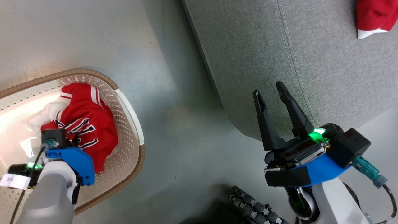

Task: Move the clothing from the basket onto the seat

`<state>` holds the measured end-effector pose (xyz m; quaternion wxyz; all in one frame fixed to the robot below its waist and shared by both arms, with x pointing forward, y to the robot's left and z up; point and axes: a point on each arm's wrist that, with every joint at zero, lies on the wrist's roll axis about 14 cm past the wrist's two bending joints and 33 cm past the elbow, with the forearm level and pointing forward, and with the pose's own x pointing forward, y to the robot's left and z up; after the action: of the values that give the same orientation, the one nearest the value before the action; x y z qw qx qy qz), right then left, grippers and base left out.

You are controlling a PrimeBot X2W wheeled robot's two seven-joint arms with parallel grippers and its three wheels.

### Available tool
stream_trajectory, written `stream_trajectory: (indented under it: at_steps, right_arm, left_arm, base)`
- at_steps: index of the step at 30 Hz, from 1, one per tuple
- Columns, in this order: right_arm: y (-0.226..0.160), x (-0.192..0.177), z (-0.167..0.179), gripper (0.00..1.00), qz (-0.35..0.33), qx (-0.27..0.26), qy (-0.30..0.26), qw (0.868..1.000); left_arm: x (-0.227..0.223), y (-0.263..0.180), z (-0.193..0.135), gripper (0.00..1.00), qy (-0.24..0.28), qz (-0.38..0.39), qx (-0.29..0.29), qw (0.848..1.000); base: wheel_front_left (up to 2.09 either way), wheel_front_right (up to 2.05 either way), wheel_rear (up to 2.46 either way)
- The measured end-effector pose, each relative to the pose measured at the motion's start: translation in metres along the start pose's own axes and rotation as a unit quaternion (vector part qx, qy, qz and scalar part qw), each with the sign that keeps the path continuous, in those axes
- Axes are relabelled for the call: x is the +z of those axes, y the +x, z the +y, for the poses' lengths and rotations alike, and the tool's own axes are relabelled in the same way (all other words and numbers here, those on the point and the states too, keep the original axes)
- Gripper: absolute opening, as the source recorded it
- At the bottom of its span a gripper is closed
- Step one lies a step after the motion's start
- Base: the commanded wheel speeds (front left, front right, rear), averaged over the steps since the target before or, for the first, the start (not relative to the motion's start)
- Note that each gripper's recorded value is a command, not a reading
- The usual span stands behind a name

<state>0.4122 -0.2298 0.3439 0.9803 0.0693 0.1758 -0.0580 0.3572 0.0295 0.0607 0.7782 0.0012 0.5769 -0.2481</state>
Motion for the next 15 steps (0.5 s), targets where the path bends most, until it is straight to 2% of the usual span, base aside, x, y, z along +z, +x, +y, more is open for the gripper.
stream_trajectory:
  at_steps: [6,15]
  right_arm:
    - [0.001,0.0,0.0,1.0,0.0,0.0,-0.001,1.0]
    - [0.004,0.0,0.002,1.0,-0.002,0.005,-0.001,1.0]
  left_arm:
    - [0.007,0.004,0.01,0.0,-0.001,-0.002,0.002,1.0]
    - [0.017,0.005,0.008,0.0,-0.004,-0.008,0.0,1.0]
  base:
    - [0.0,0.0,0.0]
    - [0.0,0.0,0.0]
